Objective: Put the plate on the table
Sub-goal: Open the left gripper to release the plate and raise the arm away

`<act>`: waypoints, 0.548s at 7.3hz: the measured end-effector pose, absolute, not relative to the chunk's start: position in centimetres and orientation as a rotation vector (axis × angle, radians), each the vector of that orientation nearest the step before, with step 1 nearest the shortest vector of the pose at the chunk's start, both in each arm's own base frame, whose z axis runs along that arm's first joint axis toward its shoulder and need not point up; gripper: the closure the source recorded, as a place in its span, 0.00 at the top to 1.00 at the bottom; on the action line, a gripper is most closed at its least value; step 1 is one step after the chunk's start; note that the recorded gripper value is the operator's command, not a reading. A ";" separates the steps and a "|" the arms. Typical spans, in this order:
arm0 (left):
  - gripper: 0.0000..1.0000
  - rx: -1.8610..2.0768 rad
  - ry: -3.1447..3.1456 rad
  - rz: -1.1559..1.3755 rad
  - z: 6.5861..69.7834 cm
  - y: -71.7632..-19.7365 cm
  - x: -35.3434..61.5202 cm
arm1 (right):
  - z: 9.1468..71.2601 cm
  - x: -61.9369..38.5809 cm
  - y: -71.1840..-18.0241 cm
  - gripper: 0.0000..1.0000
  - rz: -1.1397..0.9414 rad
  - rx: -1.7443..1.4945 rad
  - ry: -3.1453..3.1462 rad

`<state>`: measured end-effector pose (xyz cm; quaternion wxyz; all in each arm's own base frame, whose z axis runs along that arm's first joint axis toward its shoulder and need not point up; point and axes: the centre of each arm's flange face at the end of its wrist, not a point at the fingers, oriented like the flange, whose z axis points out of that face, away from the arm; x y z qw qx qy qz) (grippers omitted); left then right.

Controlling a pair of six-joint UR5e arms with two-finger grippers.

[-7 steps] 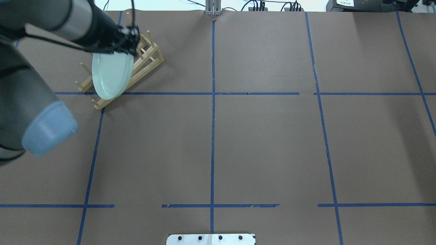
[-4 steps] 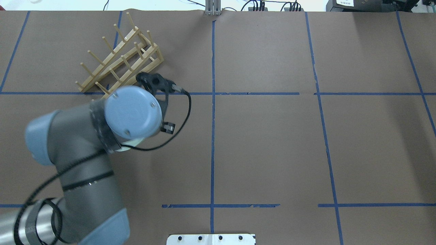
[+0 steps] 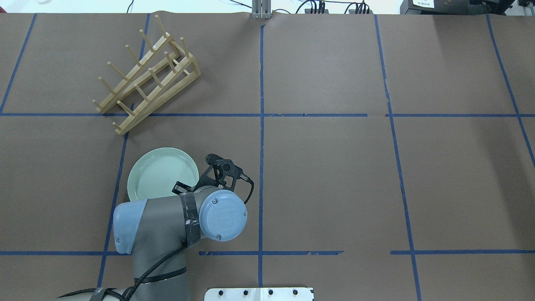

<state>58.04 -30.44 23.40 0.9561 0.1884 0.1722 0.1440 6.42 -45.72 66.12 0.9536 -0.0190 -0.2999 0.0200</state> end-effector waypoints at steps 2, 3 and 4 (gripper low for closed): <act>1.00 0.403 0.392 0.281 22.0 -30.7 58.0 | 66.1 6.4 -45.7 1.00 0.040 -0.038 -0.609; 1.00 0.420 0.416 0.257 21.0 -31.8 56.7 | 66.1 6.4 -45.7 1.00 0.041 -0.038 -0.609; 1.00 0.441 0.440 0.215 19.8 -33.8 54.5 | 66.1 6.4 -45.7 1.00 0.041 -0.038 -0.609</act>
